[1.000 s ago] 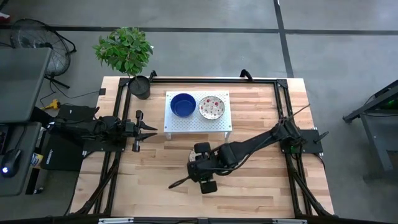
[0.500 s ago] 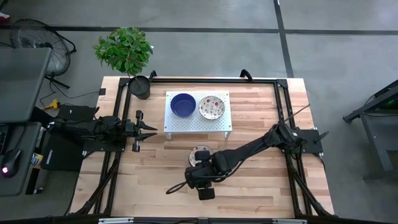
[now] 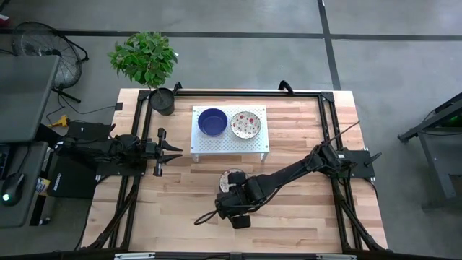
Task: Pick & Place Mini bowls
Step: Stack the red patterned bowl on top of the red patterned bowl on the shelf
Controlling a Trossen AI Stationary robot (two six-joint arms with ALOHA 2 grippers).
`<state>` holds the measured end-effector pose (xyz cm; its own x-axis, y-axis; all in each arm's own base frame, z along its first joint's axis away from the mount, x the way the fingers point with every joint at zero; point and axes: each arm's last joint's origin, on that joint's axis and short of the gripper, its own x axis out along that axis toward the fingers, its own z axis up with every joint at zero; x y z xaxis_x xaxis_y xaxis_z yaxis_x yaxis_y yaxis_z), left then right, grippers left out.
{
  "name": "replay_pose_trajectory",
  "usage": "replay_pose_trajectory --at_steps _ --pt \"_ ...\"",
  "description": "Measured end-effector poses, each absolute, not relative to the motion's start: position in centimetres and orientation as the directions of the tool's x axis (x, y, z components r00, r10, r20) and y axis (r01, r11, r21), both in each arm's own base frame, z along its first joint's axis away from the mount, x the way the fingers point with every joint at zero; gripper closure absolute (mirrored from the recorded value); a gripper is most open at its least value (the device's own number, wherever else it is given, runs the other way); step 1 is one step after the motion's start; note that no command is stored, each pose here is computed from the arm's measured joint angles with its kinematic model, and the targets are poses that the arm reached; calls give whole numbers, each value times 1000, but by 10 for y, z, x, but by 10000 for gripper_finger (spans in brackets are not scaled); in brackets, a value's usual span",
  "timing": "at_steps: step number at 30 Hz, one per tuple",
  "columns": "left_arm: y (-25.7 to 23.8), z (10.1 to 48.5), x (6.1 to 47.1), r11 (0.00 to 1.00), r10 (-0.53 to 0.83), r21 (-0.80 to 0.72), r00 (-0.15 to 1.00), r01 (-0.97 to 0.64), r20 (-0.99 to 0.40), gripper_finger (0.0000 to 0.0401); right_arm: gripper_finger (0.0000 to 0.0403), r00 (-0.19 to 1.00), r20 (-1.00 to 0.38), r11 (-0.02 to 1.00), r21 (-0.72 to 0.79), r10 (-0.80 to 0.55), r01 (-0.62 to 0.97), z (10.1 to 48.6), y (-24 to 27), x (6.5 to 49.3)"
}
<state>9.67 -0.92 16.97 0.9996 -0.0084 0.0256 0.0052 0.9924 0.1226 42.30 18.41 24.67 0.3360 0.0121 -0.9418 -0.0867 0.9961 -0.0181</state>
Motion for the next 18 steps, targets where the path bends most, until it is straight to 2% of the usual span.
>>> replay_pose_trajectory --at_steps 18 --pt "-9 170 97 992 -9 123 1000 5 26 329 273 316 -947 995 -83 -60 -62 236 167 432"
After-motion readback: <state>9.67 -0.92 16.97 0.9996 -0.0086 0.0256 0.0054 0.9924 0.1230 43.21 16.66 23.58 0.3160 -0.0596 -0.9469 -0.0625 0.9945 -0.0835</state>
